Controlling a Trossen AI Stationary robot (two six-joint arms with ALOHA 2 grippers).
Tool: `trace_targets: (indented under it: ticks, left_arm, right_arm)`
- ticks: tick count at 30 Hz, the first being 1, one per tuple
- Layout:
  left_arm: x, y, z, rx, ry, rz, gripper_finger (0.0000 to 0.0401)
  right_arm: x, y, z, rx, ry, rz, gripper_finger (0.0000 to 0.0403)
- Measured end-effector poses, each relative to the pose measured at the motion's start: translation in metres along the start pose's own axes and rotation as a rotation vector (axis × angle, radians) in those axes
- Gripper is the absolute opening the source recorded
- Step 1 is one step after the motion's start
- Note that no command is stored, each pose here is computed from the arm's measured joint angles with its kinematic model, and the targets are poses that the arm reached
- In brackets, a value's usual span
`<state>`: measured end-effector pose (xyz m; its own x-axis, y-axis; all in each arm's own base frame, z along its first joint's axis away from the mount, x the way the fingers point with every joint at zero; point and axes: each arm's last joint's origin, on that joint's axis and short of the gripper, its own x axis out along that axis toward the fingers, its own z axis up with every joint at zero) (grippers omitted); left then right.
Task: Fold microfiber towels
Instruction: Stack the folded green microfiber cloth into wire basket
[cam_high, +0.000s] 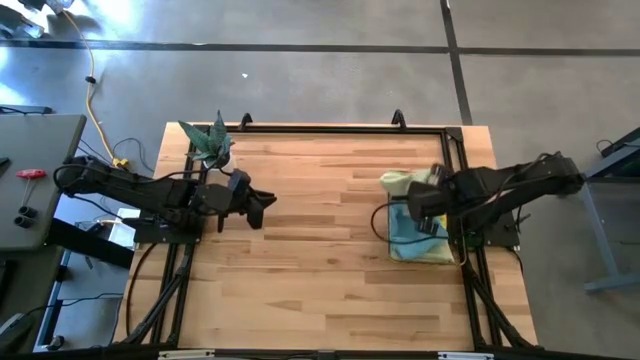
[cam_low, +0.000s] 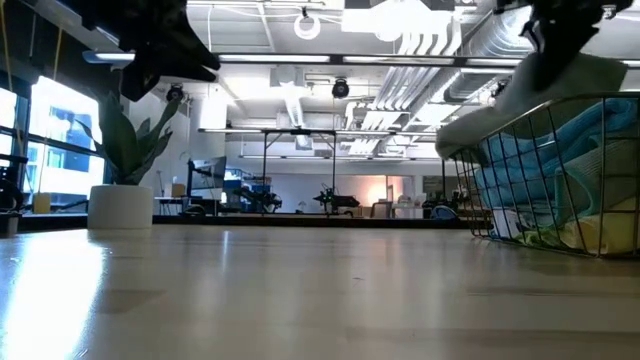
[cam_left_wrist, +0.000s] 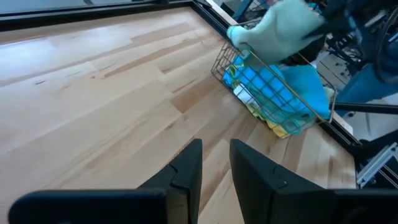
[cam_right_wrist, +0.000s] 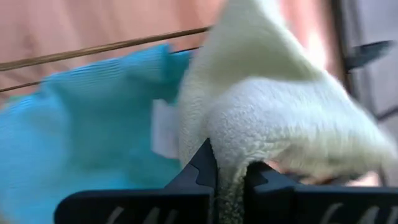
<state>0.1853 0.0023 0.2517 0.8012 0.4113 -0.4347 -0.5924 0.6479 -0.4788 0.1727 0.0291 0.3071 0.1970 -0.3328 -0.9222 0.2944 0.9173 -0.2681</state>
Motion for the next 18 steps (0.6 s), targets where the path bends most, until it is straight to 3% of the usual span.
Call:
trace_targets:
  ticks: [8, 18]
  left_arm:
    - [0.000, 0.000, 0.000, -0.004, 0.003, -0.003, 0.0074]
    - [0.000, -0.001, 0.000, -0.012, 0.015, -0.019, 0.0074]
  right_arm:
    - [-0.023, -0.028, 0.004, 0.048, -0.055, -0.239, 0.0000]
    - [-0.025, -0.049, 0.012, -0.126, -0.034, -0.386, 0.0000]
